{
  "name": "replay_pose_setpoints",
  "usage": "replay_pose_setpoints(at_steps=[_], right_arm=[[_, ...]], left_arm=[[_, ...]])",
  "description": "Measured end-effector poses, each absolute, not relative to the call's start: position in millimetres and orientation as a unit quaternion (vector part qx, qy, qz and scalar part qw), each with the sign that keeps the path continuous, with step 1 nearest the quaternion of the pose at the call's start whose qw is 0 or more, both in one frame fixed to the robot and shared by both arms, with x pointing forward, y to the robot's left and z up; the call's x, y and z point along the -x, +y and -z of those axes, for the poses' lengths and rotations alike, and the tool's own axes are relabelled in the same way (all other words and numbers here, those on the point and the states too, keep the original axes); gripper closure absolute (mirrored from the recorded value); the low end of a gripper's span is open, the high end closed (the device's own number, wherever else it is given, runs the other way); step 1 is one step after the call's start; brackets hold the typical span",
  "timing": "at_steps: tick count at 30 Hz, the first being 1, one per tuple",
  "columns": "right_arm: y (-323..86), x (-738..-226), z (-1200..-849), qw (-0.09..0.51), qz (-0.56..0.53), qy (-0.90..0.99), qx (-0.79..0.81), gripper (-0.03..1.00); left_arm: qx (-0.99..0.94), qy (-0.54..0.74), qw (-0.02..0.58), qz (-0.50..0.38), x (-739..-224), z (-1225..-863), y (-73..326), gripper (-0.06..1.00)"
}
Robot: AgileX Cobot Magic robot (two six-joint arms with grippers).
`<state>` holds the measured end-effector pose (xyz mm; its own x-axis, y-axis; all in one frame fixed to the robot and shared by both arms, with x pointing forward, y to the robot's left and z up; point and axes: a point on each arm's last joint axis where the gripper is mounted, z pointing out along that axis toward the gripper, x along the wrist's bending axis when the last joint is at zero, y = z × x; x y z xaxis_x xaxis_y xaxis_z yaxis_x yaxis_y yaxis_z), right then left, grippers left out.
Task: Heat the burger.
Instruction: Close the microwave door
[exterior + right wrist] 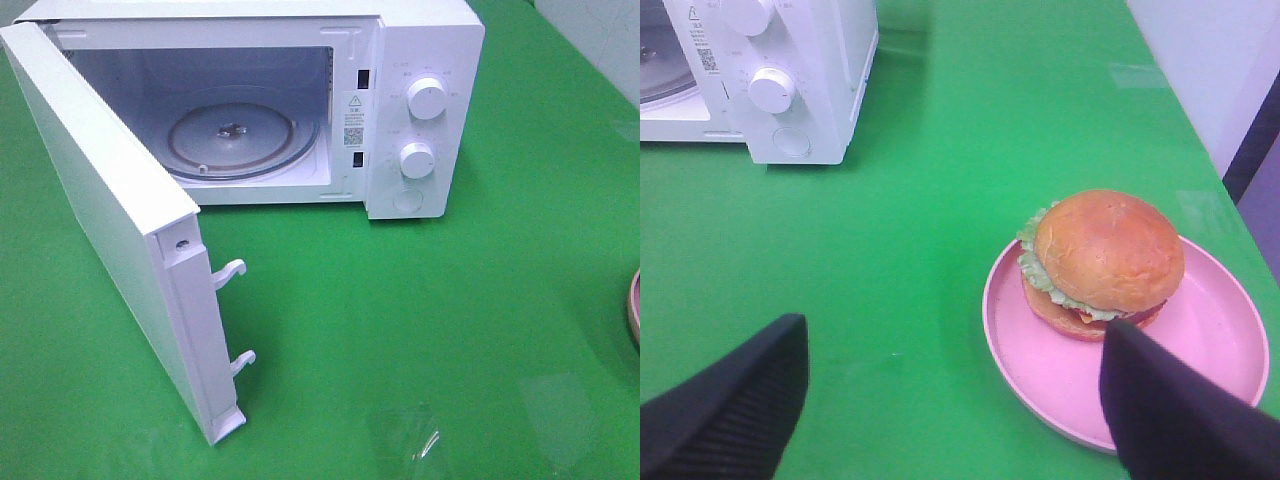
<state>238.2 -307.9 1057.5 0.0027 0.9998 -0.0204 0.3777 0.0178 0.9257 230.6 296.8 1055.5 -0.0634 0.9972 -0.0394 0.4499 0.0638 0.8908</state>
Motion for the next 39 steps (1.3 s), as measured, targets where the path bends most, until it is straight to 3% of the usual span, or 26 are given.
replay_pose_setpoints(at_steps=[12, 17, 18, 19, 20, 21, 22, 23, 24, 25, 26, 27, 28, 29, 39], right_arm=[[-308, -238, -1058, 0.401, -0.388, 0.59, -0.584, 0.21], [-308, -238, -1058, 0.401, -0.388, 0.59, -0.584, 0.21], [-308, -238, -1058, 0.401, -0.388, 0.59, -0.584, 0.21], [-308, -238, -1058, 0.401, -0.388, 0.59, -0.584, 0.21], [-308, -238, -1058, 0.401, -0.388, 0.59, -0.584, 0.21], [-308, -238, -1058, 0.401, -0.388, 0.59, -0.584, 0.21], [-308, -238, -1058, 0.401, -0.388, 0.59, -0.584, 0.21], [-308, -238, -1058, 0.401, -0.388, 0.59, -0.584, 0.21], [-308, -238, -1058, 0.401, -0.388, 0.59, -0.584, 0.21], [-308, -238, -1058, 0.401, -0.388, 0.59, -0.584, 0.21], [-308, -238, -1058, 0.401, -0.388, 0.59, -0.584, 0.21], [-308, -238, -1058, 0.401, -0.388, 0.59, -0.584, 0.21], [-308, -238, -1058, 0.401, -0.388, 0.59, -0.584, 0.21], [-308, -238, -1058, 0.401, -0.388, 0.59, -0.584, 0.21], [-308, -238, -1058, 0.401, -0.388, 0.59, -0.584, 0.21]], left_arm=[[-0.557, 0.609, 0.4, -0.397, -231, -1068, 296, 0.01], [-0.533, 0.586, 0.431, -0.432, -239, -1081, 298, 0.09], [-0.531, 0.585, 0.433, -0.434, -247, -1084, 299, 0.17], [-0.531, 0.585, 0.433, -0.434, -247, -1084, 299, 0.17], [-0.53, 0.586, 0.433, -0.434, -256, -1087, 299, 0.29], [-0.53, 0.586, 0.433, -0.434, -256, -1087, 299, 0.29], [-0.532, 0.589, 0.429, -0.431, -266, -1090, 301, 0.44], [-0.532, 0.589, 0.429, -0.431, -266, -1090, 301, 0.44], [-0.532, 0.592, 0.427, -0.428, -276, -1092, 302, 0.59], [-0.532, 0.594, 0.427, -0.426, -285, -1094, 302, 0.65], [-0.532, 0.594, 0.427, -0.426, -285, -1094, 302, 0.65], [-0.531, 0.595, 0.429, -0.424, -289, -1094, 303, 0.81], [-0.531, 0.595, 0.429, -0.424, -289, -1094, 303, 0.81], [-0.526, 0.594, 0.435, -0.425, -298, -1096, 303, 0.91], [-0.491, 0.583, 0.465, -0.451, -342, -1075, 309, 0.94]])
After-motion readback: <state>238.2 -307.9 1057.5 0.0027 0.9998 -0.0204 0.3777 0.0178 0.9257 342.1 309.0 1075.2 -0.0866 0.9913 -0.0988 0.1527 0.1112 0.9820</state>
